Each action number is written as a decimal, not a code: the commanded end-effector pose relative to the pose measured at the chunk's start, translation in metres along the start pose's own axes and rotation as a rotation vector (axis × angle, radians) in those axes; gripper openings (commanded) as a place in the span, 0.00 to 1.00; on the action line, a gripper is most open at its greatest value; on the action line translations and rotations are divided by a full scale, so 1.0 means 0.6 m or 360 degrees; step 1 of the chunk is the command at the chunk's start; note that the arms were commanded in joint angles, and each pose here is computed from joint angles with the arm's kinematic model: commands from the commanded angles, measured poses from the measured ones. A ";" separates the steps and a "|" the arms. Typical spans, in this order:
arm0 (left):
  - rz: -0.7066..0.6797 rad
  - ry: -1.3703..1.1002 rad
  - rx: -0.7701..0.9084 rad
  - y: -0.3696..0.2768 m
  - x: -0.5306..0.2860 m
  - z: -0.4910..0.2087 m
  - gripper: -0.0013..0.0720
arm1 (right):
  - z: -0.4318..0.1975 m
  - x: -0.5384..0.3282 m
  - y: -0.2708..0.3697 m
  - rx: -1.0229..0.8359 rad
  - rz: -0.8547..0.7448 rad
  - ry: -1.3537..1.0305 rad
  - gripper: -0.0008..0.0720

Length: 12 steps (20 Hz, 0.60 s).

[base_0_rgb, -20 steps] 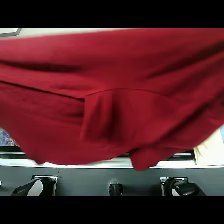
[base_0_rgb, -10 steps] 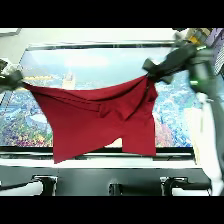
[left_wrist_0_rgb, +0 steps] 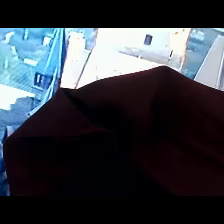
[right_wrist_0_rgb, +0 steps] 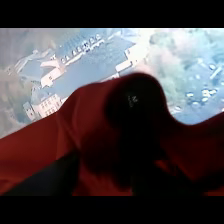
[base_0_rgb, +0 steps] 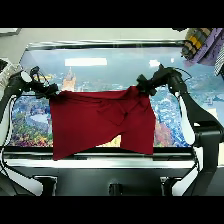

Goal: Fold the clothes and pants, and hang the long-sleeved shirts on hangers.

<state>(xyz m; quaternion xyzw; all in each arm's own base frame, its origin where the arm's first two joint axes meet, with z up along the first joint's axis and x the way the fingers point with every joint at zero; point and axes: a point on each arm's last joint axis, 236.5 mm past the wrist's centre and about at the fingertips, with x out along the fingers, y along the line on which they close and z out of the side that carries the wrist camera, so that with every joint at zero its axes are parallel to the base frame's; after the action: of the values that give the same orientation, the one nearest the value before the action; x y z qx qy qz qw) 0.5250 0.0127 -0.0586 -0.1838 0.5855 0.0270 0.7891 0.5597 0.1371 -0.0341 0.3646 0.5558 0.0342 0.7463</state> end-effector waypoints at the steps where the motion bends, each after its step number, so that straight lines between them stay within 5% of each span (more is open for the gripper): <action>1: 0.0010 0.0045 -0.0003 0.005 -0.005 -0.004 0.24 | -0.005 -0.059 -0.033 -0.0241 0.0038 0.0158 0.58; 2: 0.0015 0.0059 -0.0025 0.017 -0.025 -0.005 0.48 | 0.000 -0.102 -0.058 -0.0336 0.0024 0.0191 0.58; 3: 0.0023 0.0076 -0.0040 0.030 -0.046 -0.009 0.58 | 0.009 -0.144 -0.083 -0.0403 0.0012 0.0203 0.58; 7: 0.0011 0.0107 -0.0127 0.071 -0.144 -0.029 0.58 | 0.009 -0.240 -0.196 -0.0410 0.0003 0.0297 0.58; 12: -0.0006 0.0078 -0.0233 0.100 -0.217 -0.106 0.58 | -0.081 -0.181 -0.280 -0.0240 0.0036 0.0552 0.58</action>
<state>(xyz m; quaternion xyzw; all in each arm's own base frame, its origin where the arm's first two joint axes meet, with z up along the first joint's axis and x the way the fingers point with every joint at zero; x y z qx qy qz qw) 0.4469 0.0670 0.0210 -0.2281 0.5976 0.0552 0.7667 0.4495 -0.0144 -0.0249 0.2934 0.6411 0.1244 0.6982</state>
